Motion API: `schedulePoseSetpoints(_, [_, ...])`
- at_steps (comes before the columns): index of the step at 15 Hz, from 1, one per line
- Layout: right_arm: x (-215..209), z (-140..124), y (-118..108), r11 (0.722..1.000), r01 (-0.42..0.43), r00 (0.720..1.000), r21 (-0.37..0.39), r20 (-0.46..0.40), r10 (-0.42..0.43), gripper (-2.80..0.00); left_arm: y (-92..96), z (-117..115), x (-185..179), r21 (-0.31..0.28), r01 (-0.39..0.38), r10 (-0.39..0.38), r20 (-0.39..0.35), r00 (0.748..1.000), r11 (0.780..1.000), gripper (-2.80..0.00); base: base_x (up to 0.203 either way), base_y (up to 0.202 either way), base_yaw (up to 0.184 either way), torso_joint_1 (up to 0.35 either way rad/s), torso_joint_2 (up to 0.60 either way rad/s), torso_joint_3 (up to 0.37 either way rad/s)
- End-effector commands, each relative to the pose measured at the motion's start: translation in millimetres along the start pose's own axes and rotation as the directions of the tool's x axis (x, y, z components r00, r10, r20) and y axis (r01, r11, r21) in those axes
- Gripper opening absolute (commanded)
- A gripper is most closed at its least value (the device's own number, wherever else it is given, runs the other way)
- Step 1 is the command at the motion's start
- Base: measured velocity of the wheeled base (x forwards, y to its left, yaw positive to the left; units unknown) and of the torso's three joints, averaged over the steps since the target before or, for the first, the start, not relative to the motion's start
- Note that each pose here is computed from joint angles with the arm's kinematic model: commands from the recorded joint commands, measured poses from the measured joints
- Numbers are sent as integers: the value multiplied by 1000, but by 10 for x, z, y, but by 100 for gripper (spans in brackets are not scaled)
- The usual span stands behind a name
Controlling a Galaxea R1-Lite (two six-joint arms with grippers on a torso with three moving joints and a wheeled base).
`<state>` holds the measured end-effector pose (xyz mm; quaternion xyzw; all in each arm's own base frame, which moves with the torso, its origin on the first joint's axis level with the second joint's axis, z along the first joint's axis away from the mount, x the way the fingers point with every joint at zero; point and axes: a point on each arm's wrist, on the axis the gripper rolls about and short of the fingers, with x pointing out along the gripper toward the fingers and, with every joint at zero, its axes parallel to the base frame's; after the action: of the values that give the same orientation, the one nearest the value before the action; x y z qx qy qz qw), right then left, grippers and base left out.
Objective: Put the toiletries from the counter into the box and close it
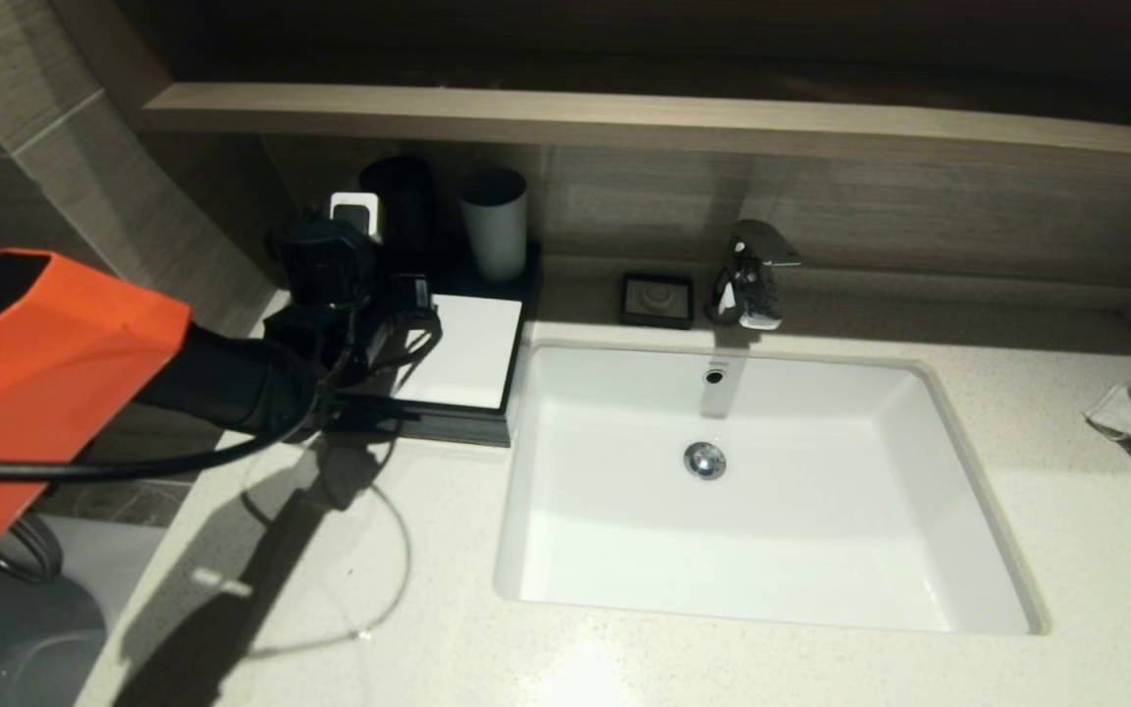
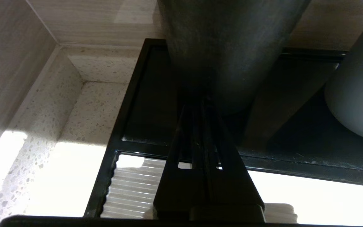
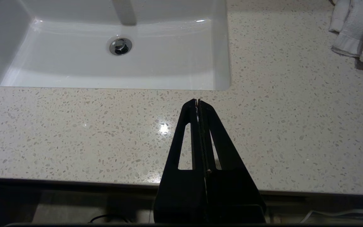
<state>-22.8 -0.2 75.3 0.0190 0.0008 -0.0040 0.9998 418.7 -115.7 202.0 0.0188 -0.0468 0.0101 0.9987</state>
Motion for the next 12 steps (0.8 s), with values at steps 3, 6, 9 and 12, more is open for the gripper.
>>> schedulePoseSetpoints(3, [0,0,0,1000,0,1000,0,0,0,-280,8,29,-42,-9,-2,2,4,1000,1000,-280,0,0,0,0,0,0])
schedulePoseSetpoints(6, [0,0,0,1000,0,1000,0,0,0,-280,40,102,-127,-18,-2,2,7,1000,1000,-280,0,0,0,0,0,0])
schedulePoseSetpoints(9, [0,1,0,1000,0,1000,0,1,0,-280,83,185,-263,-17,-1,1,5,1000,1000,-280,0,0,0,0,0,0])
schedulePoseSetpoints(12, [0,0,0,1000,0,1000,0,0,0,-280,141,270,-483,-15,3,-3,-3,1000,1000,-280,0,0,0,0,0,0])
